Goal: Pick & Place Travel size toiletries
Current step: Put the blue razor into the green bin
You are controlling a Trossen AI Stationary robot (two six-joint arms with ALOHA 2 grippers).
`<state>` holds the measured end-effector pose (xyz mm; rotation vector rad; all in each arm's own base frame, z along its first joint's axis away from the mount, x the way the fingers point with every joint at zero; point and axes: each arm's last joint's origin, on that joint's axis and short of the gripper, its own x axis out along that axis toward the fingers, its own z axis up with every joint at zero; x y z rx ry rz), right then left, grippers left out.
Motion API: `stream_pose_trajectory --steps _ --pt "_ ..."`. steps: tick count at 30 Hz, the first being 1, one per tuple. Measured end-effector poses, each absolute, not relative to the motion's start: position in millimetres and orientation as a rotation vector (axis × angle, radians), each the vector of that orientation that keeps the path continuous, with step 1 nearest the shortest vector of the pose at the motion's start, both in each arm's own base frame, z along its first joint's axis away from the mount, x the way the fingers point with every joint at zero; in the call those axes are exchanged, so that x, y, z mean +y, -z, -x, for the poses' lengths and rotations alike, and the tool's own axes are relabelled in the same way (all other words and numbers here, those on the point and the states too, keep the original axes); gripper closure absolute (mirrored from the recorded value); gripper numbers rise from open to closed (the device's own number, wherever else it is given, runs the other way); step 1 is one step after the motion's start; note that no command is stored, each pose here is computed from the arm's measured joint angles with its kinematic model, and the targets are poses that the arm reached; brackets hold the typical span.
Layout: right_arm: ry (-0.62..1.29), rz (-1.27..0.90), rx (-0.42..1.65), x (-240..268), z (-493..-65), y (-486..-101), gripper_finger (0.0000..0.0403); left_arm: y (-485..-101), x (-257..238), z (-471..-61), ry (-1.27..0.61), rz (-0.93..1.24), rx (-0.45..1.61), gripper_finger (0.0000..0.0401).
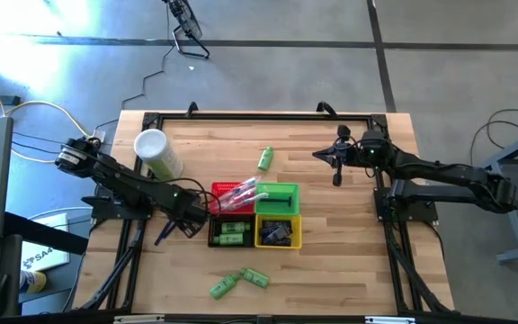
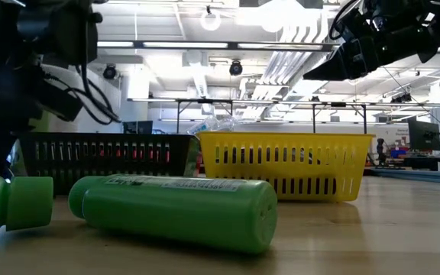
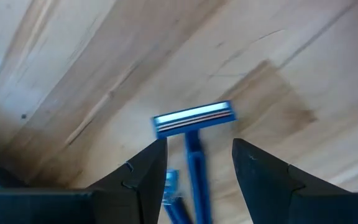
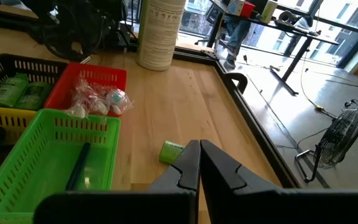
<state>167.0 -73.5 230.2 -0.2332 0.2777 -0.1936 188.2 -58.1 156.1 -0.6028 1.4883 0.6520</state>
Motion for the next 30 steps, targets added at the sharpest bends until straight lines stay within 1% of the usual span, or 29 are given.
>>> stream_pose_trajectory --steps 4,8,30 --pt "0.194 0.233 0.278 -74 -167 -230 0.0399 -149 -56 -183 -0.682 0.608 1.500 0.0226" --pt "0.194 0.233 0.277 -74 -167 -230 0.0399 -145 -56 -182 -0.665 0.619 1.482 0.0226" --pt "0.194 0.233 0.278 -73 -167 -230 0.0399 -145 -57 -184 -0.668 0.638 1.474 0.0226"
